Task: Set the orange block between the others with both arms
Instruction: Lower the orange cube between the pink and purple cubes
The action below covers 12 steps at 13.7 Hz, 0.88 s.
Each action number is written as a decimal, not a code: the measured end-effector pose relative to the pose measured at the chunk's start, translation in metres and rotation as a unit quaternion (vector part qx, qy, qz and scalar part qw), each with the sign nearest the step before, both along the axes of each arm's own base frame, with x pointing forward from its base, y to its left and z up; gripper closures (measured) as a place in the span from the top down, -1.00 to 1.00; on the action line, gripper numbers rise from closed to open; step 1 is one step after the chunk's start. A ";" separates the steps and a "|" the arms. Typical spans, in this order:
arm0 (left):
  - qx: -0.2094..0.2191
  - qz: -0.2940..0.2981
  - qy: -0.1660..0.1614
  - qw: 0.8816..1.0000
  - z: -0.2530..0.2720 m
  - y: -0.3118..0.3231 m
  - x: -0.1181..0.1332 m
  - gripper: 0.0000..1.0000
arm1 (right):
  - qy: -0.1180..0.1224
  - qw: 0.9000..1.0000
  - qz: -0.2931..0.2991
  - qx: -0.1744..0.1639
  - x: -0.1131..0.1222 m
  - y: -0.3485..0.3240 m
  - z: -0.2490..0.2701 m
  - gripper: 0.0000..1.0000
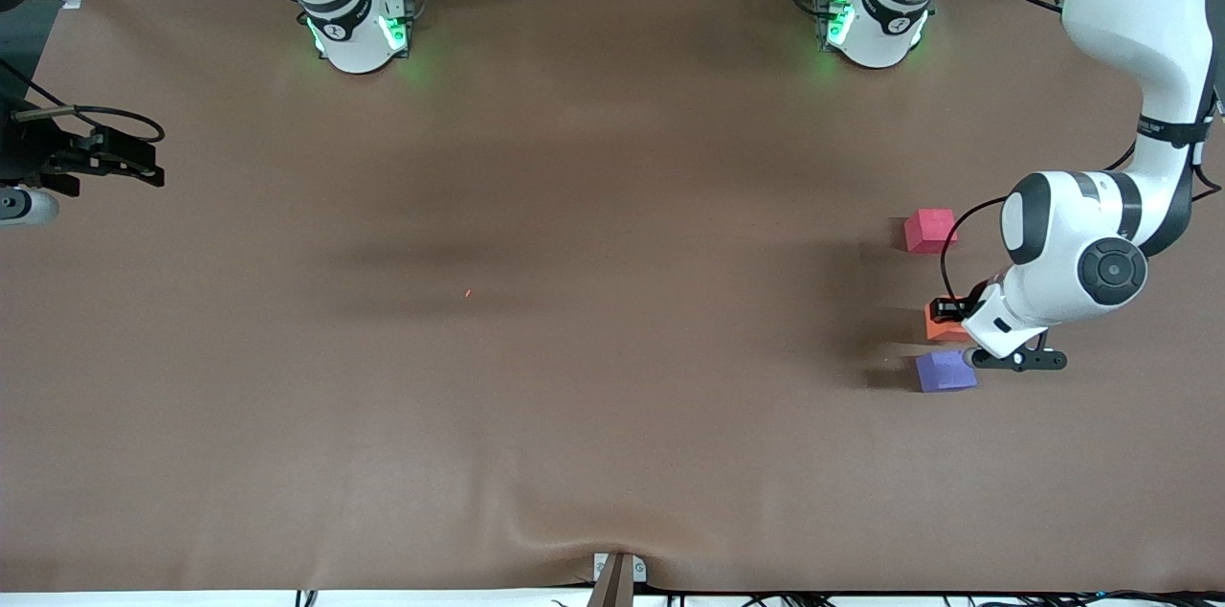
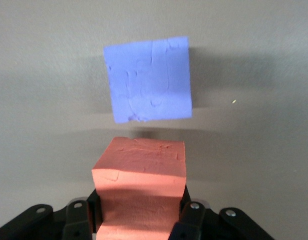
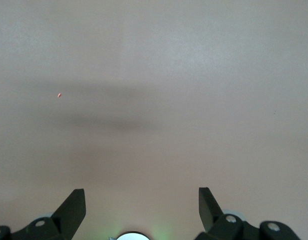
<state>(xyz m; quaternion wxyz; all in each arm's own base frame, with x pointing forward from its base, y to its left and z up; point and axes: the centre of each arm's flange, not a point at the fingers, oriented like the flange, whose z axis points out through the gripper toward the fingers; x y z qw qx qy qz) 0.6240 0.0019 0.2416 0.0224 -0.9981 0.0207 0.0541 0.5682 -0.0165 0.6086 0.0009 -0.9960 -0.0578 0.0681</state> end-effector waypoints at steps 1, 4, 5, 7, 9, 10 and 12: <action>-0.001 -0.002 0.002 1.000 -0.004 -0.003 -0.003 0.12 | 0.000 1.000 0.000 0.000 0.000 0.000 0.000 1.00; -0.004 -0.007 0.004 1.000 -0.023 -0.009 -0.017 0.12 | 0.000 1.000 0.000 0.000 0.000 0.000 0.000 1.00; -0.005 -0.007 0.005 1.000 -0.029 -0.008 -0.022 0.12 | 0.000 1.000 0.000 0.000 0.000 0.000 0.000 1.00; -0.006 -0.006 0.003 1.000 -0.039 -0.007 -0.030 0.12 | 0.000 1.000 0.000 0.000 0.000 0.000 0.000 1.00; -0.006 -0.005 -0.002 1.000 -0.036 -0.006 -0.032 0.12 | 0.000 1.000 0.000 0.000 0.000 0.000 0.000 1.00; -0.006 -0.004 -0.003 1.000 -0.036 -0.004 -0.033 0.12 | 0.000 1.000 0.000 0.000 0.000 0.000 0.000 1.00; -0.006 -0.002 -0.002 1.000 -0.037 -0.002 -0.034 0.12 | 0.000 1.000 0.000 0.000 0.000 0.000 0.000 1.00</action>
